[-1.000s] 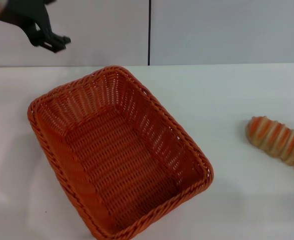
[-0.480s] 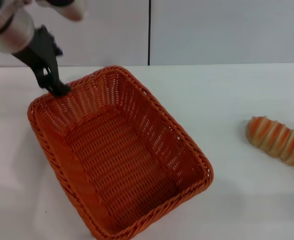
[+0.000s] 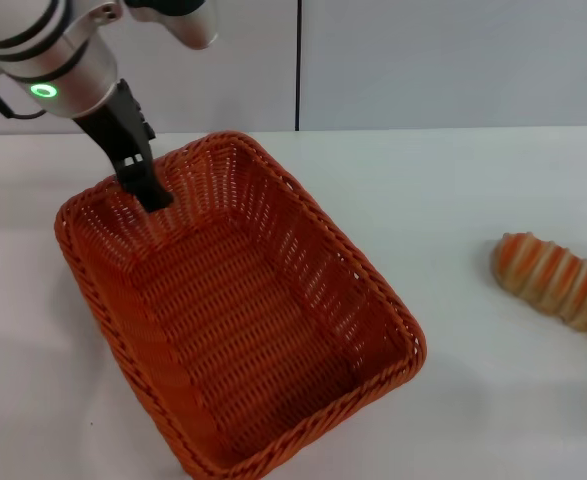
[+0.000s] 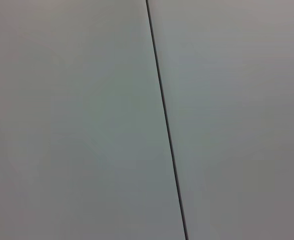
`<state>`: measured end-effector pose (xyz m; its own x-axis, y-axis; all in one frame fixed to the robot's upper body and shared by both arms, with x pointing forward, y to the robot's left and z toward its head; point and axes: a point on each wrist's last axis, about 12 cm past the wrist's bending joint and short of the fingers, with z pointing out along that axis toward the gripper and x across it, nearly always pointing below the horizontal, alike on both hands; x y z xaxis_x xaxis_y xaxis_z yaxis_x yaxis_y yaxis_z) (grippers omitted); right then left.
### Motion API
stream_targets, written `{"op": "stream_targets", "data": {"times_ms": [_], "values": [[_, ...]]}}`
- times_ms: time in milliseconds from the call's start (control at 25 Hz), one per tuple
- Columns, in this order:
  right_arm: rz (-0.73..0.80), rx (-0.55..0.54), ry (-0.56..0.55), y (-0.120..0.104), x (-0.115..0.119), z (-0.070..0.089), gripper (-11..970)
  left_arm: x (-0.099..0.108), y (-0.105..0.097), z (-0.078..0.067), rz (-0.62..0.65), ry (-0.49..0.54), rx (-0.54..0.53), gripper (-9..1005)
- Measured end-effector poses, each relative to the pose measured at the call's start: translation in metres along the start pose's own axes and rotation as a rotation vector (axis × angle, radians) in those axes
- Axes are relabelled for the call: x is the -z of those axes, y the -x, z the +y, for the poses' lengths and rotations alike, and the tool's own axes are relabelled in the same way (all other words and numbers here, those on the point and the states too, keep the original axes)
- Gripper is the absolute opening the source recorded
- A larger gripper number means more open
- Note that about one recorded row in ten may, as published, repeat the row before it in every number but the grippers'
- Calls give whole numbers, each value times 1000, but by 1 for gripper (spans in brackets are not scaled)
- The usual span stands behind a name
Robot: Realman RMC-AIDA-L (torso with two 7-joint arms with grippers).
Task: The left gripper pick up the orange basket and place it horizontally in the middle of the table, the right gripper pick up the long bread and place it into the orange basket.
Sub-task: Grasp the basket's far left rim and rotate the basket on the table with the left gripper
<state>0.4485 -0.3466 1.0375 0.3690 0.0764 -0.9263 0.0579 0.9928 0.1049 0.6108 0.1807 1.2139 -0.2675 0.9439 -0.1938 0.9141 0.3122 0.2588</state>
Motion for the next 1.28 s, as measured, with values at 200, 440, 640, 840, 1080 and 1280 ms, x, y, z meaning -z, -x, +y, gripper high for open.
{"op": "stream_targets", "data": {"times_ms": [200,440,640,840,1080,1280], "values": [[9,-1,-4,-1,3,0,501,-7,6,2,7,-15,4,813],[13,-2,-4,-1,4,0,500,-21,12,6,11,-14,2,813],[13,-2,-5,-1,5,0,500,-26,13,9,9,4,5,814],[12,-3,-4,-1,4,0,500,-37,11,11,45,-15,1,810],[21,-6,-3,-3,2,1,501,-40,8,11,58,-25,-2,802],[30,-6,-4,-4,2,1,501,-41,7,12,67,-28,-3,796]]}}
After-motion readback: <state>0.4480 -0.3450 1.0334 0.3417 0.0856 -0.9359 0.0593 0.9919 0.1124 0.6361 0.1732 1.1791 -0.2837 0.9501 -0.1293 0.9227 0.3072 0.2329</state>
